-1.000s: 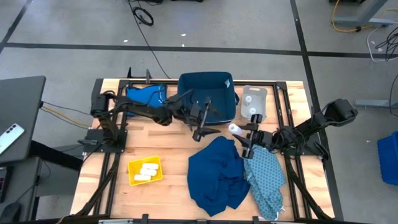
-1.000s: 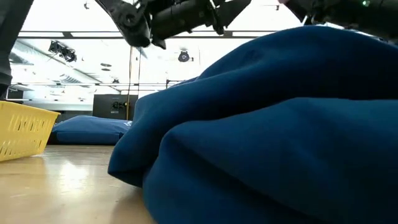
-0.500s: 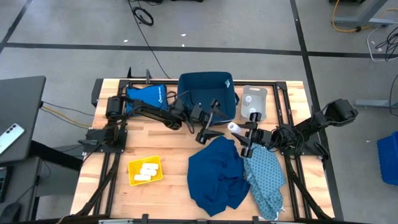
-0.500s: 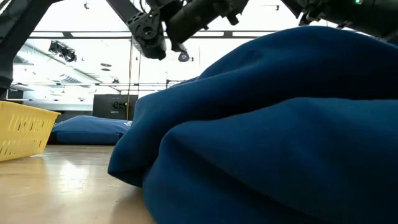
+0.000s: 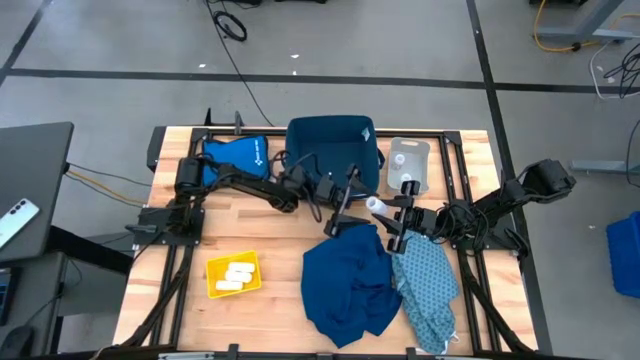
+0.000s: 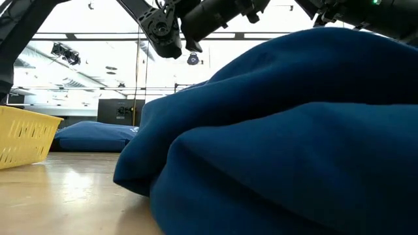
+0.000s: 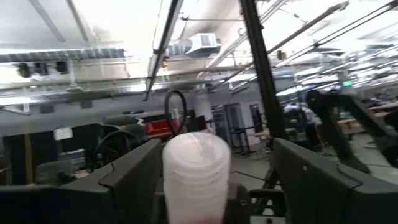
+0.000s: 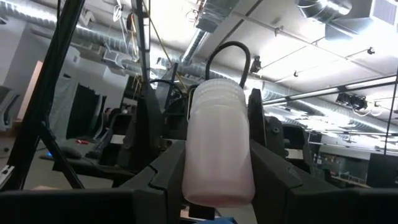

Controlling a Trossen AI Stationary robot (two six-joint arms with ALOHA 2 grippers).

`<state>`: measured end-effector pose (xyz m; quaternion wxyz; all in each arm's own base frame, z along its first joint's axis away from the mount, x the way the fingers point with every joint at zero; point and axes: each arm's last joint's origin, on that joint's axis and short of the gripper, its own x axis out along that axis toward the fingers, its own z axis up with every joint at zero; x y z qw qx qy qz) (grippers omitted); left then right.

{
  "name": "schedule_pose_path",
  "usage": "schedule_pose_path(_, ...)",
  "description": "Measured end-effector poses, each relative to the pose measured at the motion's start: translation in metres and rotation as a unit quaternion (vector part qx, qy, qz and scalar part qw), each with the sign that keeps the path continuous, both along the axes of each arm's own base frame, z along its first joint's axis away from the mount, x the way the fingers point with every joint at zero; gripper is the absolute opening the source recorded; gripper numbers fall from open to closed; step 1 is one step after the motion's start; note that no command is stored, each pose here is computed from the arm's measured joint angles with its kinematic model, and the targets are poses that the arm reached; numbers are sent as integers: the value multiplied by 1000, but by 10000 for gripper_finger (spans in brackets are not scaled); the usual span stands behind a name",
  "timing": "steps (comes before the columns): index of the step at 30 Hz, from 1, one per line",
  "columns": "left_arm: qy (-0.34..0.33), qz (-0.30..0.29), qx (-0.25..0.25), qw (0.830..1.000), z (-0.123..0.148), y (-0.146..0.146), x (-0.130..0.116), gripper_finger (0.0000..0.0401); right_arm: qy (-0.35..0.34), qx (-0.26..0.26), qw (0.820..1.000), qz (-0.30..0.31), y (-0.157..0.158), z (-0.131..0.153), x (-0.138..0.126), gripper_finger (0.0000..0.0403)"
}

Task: Pick & Place Medicine items
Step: Put the transparent pill bottle into the white bin

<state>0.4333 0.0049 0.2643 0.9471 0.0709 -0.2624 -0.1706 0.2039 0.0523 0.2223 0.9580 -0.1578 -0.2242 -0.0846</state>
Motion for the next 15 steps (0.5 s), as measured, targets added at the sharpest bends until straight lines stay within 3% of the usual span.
schedule_pose_path(5,-5,27,-3,1000,0,-1,0,278,0,3,1000,2,0,0,0,137)
schedule_pose_path(15,-2,44,-3,999,-1,-1,1,177,-5,1,1000,7,0,1,0,137)
